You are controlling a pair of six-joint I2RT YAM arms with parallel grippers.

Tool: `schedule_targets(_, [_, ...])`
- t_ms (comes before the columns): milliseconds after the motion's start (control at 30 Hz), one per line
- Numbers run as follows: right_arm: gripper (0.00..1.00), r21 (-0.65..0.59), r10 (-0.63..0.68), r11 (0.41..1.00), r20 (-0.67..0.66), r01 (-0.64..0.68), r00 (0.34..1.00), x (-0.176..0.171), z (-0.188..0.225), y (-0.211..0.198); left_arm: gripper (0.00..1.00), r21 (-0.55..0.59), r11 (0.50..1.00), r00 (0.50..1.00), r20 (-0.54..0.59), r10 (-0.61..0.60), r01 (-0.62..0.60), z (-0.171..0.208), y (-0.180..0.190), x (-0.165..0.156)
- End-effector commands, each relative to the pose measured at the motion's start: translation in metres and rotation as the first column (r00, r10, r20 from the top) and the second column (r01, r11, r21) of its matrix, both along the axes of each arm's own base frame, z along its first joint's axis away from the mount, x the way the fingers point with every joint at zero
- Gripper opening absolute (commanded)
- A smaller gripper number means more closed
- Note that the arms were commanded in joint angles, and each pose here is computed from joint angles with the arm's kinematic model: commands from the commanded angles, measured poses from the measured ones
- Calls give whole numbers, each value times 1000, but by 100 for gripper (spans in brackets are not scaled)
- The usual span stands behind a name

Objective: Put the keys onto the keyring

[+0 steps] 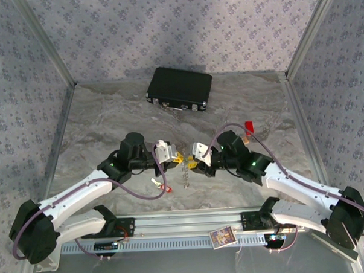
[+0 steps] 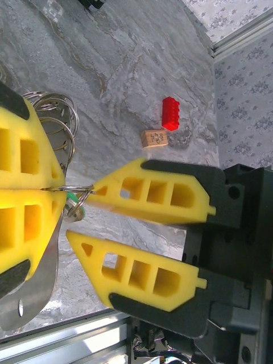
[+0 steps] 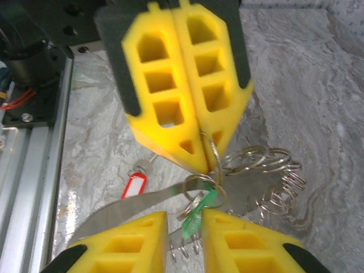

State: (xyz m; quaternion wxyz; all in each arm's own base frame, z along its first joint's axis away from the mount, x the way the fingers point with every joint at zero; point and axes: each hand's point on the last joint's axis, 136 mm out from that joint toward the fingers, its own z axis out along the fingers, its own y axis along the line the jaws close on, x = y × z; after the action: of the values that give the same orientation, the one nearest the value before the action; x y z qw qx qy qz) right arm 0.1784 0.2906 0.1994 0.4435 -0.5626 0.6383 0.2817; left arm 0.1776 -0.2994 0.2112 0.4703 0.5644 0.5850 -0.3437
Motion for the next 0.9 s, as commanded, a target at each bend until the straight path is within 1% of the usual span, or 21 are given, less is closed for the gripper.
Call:
schedule_targets(0, [35, 3, -48, 999, 30, 48, 998, 9, 3, -1, 0, -47, 998, 998, 47, -42, 44, 15, -4, -7])
schedule_targets(33, [37, 6, -46, 999, 30, 46, 999, 8, 3, -1, 0, -45, 998, 998, 47, -39, 41, 14, -4, -7])
schedule_targets(100, [37, 14, -41, 999, 22, 41, 999, 7, 4, 0, 0, -46, 998, 998, 50, -33, 35, 15, -3, -6])
schedule_targets(367, [20, 27, -20, 999, -13, 20, 1000, 2, 3, 5, 0, -58, 998, 998, 59, -36, 40, 18, -4, -6])
schedule_targets(567, [17, 22, -38, 999, -14, 39, 999, 4, 1, 5, 0, -68, 996, 996, 68, -58, 63, 23, -7, -8])
schedule_targets(667, [9, 8, -54, 998, -4, 54, 999, 7, 0, 3, 0, -69, 995, 995, 69, -67, 72, 23, -8, -9])
schedule_targets(867, [1, 13, -44, 999, -5, 44, 999, 3, 3, 0, 0, -74, 994, 995, 70, -75, 81, 24, -8, -10])
